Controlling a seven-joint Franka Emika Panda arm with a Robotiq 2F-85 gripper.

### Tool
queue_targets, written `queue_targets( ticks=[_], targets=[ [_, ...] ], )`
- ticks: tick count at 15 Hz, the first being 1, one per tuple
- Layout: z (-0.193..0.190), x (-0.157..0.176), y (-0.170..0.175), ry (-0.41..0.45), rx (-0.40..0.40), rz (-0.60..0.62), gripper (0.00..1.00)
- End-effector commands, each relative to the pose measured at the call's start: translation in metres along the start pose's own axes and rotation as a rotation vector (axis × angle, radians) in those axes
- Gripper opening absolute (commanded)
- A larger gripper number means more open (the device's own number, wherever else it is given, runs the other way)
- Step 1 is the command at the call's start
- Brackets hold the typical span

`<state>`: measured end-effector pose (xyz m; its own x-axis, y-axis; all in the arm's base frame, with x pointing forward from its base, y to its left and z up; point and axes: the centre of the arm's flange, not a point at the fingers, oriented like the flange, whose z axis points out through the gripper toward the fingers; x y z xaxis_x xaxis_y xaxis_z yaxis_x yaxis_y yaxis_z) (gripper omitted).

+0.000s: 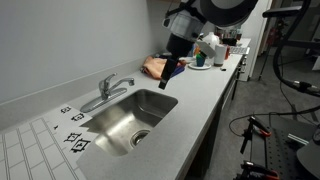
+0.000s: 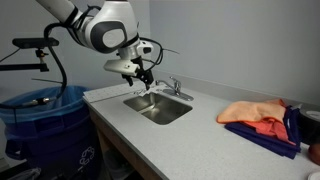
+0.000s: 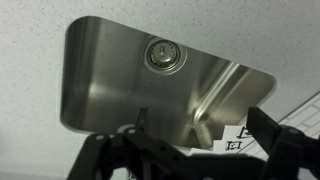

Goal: Turn the tap

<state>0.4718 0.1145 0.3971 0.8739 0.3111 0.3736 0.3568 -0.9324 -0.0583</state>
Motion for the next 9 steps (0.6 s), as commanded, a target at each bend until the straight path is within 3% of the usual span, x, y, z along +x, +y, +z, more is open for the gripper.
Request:
queue_targets(
  ticks=[1, 9],
  targets=[
    [-0.009, 0.023, 0.017, 0.026, -0.020, 0.030, 1.00],
    [-0.004, 0.075, 0.064, 0.138, -0.055, 0.098, 1.00]
  ],
)
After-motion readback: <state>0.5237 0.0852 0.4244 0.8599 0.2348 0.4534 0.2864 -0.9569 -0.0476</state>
